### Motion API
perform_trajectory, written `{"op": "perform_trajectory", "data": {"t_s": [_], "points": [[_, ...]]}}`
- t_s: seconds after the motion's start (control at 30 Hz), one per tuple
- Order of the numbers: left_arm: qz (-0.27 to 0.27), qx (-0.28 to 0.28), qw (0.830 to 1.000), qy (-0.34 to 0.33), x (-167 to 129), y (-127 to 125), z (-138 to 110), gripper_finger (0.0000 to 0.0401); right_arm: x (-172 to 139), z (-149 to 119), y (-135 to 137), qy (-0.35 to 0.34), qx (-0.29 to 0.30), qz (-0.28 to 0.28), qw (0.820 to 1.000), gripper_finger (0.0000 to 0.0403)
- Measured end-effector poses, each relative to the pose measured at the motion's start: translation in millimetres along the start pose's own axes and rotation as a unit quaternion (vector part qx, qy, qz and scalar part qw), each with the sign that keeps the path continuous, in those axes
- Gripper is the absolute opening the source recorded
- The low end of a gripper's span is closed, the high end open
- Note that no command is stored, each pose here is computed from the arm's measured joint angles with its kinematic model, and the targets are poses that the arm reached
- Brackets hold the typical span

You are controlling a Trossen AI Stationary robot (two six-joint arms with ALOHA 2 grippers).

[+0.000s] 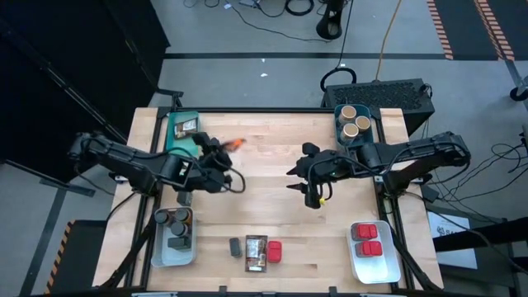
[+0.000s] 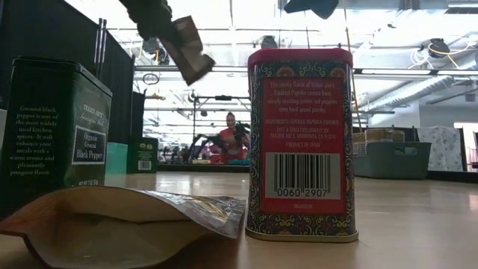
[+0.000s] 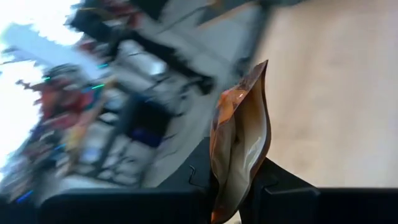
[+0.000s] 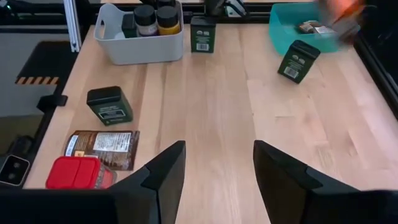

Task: Sort spices by type
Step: Put the right brown seasoning pack into the light green bin

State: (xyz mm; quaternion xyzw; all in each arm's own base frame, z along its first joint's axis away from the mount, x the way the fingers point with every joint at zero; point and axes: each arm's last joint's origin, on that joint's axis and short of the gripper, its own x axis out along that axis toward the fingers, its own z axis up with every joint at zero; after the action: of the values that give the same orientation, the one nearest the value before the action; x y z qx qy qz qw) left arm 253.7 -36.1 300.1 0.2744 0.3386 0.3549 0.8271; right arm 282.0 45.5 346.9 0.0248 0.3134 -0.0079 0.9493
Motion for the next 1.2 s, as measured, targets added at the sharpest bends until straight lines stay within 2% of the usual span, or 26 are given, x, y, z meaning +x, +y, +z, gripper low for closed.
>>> {"op": "perform_trajectory", "data": {"t_s": [0.17,0.3,0.47,0.57,0.67,0.8,0.87,1.2], "points": [[0.110,-0.015,0.994,0.018,1.3,24.9,-5.2,0.0038,0.0,0.1,0.0,0.000,-0.013,0.000,1.000,0.0171],[0.146,-0.027,0.987,0.064,7.6,46.4,-22.0,0.0038,1.3,0.4,-1.7,-0.005,-0.019,-0.032,0.999,0.0171],[0.103,-0.068,0.976,0.179,18.3,69.0,-56.5,0.0038,9.0,-4.4,-1.7,-0.003,-0.027,-0.038,0.999,0.0171],[0.051,-0.105,0.957,0.265,26.4,78.4,-73.1,0.0038,15.3,-10.6,-2.5,-0.006,-0.038,-0.037,0.999,0.0171],[0.016,-0.136,0.940,0.312,31.7,83.8,-81.3,0.0038,21.3,-16.0,-4.6,-0.008,-0.043,-0.040,0.998,0.0171],[-0.012,-0.139,0.926,0.352,38.4,91.7,-89.6,0.0038,26.9,-20.3,-10.2,-0.014,-0.035,-0.047,0.998,0.0171],[-0.010,-0.131,0.920,0.370,40.9,96.9,-94.5,0.0038,29.0,-22.0,-12.1,-0.016,-0.033,-0.050,0.998,0.0171],[0.018,-0.082,0.920,0.382,58.1,110.0,-100.6,0.0038,31.9,-24.0,-16.3,-0.021,-0.028,-0.055,0.998,0.0171]]}}
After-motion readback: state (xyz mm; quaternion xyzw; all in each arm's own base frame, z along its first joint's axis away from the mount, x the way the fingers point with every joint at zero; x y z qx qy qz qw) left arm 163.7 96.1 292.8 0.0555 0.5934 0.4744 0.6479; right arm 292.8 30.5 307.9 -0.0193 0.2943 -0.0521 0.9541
